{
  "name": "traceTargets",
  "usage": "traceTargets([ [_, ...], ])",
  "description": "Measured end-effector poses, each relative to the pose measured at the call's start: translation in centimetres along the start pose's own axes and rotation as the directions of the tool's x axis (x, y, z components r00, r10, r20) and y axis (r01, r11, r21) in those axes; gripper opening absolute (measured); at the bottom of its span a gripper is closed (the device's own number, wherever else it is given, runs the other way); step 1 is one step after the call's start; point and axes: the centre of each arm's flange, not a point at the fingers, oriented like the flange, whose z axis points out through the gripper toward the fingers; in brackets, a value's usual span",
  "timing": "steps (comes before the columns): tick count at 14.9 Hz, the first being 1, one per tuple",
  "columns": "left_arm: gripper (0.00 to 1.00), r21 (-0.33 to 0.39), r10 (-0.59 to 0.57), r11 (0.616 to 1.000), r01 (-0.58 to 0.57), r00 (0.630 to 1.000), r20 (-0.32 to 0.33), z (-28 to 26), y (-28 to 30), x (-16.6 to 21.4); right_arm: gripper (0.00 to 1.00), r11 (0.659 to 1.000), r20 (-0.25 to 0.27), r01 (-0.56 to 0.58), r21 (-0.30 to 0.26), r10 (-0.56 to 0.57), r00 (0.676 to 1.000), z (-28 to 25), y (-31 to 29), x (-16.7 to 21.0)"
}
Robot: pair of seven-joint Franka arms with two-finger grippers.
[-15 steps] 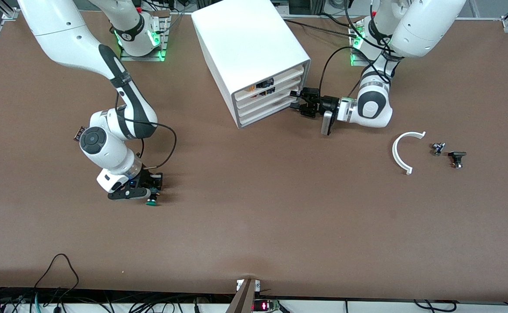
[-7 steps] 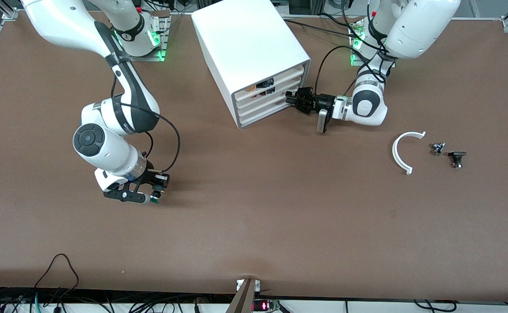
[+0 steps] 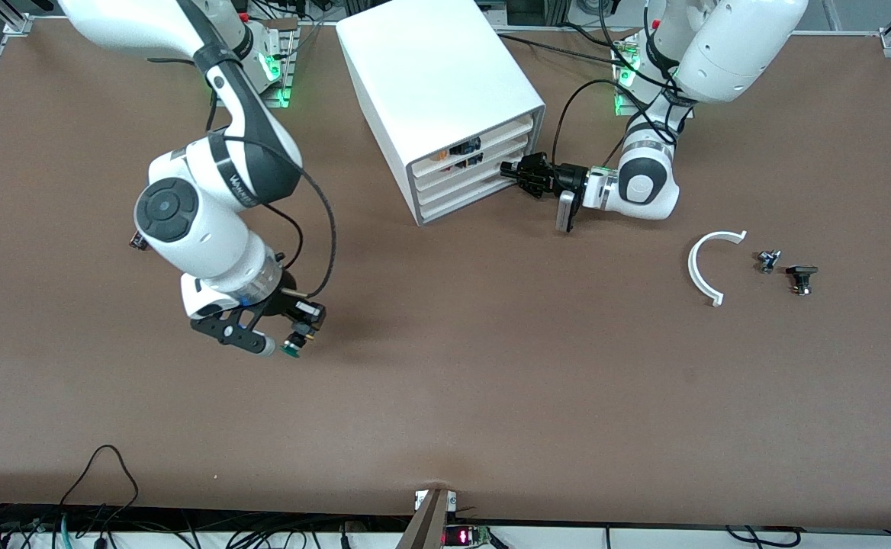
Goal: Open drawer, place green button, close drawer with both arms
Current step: 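Lift the green button with the right gripper while the left gripper grips the drawer, then pull the drawer open with the left gripper while the right gripper carries the button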
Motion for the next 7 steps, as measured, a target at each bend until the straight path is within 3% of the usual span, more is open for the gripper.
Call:
traceTargets([
  [7,0.14,0.006,0.01,1.0,-0.01,1.0,0.0,-0.7,0.0,0.5,0.41,0.976,0.005,-0.204,0.07,0.204,0.979,-2.7,-8.4,-7.9],
])
